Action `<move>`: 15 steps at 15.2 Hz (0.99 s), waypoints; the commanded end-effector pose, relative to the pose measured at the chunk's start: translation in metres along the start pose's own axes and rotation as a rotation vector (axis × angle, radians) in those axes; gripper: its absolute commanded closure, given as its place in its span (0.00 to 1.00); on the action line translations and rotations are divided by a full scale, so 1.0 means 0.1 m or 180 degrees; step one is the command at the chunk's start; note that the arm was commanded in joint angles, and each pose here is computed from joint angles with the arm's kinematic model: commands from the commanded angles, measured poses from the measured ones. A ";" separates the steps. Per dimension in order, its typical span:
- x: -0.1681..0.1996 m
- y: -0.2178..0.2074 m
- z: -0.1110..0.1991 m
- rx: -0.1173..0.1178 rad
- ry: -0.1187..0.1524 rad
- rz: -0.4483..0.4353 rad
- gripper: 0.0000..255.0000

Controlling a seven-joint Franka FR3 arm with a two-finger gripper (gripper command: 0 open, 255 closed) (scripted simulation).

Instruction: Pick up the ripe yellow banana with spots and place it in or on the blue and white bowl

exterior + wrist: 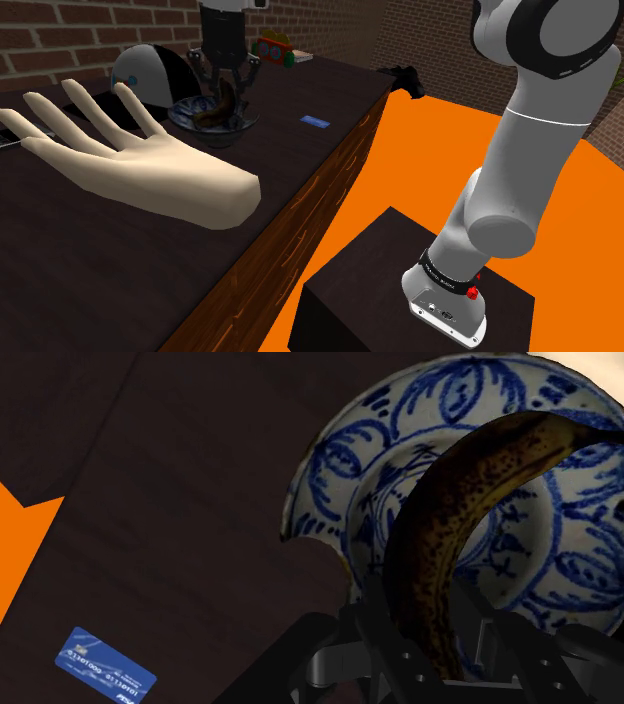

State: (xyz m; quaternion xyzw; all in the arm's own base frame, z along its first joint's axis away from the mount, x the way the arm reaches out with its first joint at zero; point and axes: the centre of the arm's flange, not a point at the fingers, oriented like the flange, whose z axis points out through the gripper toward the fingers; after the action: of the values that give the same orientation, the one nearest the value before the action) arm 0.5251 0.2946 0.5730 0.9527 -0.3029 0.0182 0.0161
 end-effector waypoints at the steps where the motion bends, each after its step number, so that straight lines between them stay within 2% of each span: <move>1: 0.00 0.00 0.01 0.0001 0.0000 -0.0001 1.00; 6: 0.00 0.00 0.01 0.0001 0.0000 -0.0001 1.00; 7: 0.00 0.00 0.01 0.0001 0.0000 -0.0001 0.00; 12: 0.00 0.00 0.01 0.0001 0.0000 -0.0001 0.00; 15: 0.00 0.00 -0.38 0.0001 0.0000 -0.0001 0.00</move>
State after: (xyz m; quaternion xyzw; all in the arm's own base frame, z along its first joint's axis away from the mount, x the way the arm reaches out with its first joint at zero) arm 0.5244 0.2968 0.6018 0.9528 -0.3025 0.0187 0.0153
